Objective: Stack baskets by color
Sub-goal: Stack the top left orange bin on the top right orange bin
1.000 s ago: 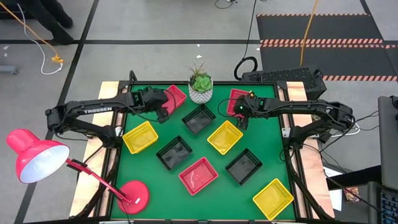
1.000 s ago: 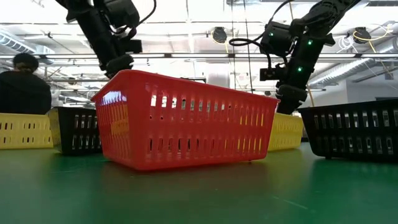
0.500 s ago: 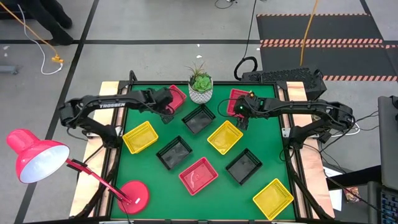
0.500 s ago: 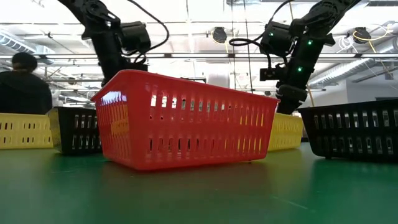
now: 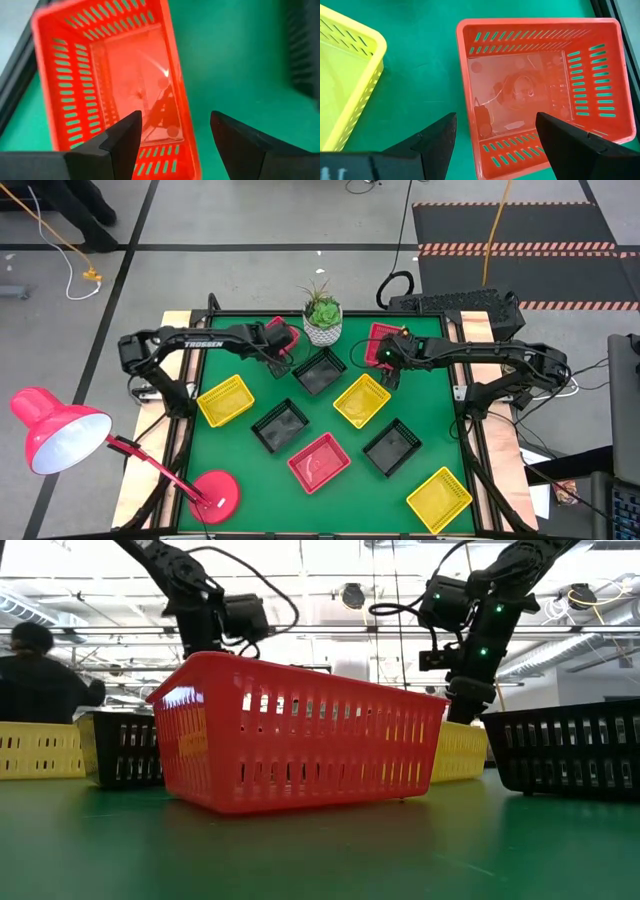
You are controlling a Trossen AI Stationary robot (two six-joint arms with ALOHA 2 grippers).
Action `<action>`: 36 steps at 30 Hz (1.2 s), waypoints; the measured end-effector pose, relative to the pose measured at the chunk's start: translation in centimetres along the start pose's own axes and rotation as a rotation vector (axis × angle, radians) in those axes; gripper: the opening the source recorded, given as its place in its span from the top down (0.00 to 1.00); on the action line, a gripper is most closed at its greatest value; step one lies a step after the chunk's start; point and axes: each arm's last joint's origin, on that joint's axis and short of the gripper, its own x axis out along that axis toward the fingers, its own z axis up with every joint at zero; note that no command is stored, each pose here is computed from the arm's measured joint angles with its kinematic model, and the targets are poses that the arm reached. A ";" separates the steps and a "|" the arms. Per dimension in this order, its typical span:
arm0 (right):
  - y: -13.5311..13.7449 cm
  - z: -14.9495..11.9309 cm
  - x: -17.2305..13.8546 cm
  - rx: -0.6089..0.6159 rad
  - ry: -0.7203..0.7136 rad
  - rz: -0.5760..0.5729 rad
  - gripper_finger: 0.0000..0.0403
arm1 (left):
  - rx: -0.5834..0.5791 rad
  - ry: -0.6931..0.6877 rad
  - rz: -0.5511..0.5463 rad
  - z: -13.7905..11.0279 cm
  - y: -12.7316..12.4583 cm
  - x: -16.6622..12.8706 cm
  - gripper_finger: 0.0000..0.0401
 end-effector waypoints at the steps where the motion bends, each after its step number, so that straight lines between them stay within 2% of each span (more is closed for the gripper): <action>1: 0.0 0.0 0.0 0.000 0.000 0.000 0.34 | 0.004 0.014 0.017 -0.1 0.0 0.4 0.40; 4: 0.0 0.0 0.0 -0.002 0.005 0.000 0.34 | 0.024 0.030 0.079 0.0 0.0 1.2 0.41; 7: 0.0 0.0 0.0 -0.003 0.005 0.000 0.34 | 0.030 0.061 0.088 -0.1 0.1 2.1 0.49; 10: 0.0 0.0 0.0 -0.009 0.003 0.000 0.34 | 0.032 0.070 0.089 -0.1 0.2 2.3 0.65; 13: 0.0 0.0 0.0 -0.032 -0.001 0.000 0.34 | 0.052 0.061 0.089 0.0 0.4 2.0 0.88; 15: 0.0 0.0 0.0 -0.050 -0.001 0.000 0.34 | 0.059 0.037 0.087 0.0 0.5 1.2 0.96; 20: 0.0 0.0 0.0 -0.123 -0.005 0.002 0.34 | 0.081 -0.026 0.070 -0.3 0.3 -1.9 0.98; 23: 0.2 0.3 -0.6 -0.184 -0.053 -0.002 0.34 | 0.111 -0.096 0.047 -0.8 -0.5 -4.6 0.98; 27: 0.8 1.5 -2.7 -0.265 -0.238 -0.021 0.34 | 0.162 -0.211 0.005 -1.3 -1.7 -7.8 0.98; 30: 1.9 2.3 -5.0 -0.352 -0.415 -0.032 0.34 | 0.189 -0.300 -0.033 -0.7 -2.8 -10.0 0.98; 33: 3.2 3.0 -7.6 -0.408 -0.568 -0.064 0.34 | 0.199 -0.367 -0.060 0.3 -4.1 -11.8 0.98; 36: 4.5 4.0 -10.2 -0.441 -0.652 -0.098 0.34 | 0.182 -0.380 -0.052 1.9 -5.4 -12.6 0.98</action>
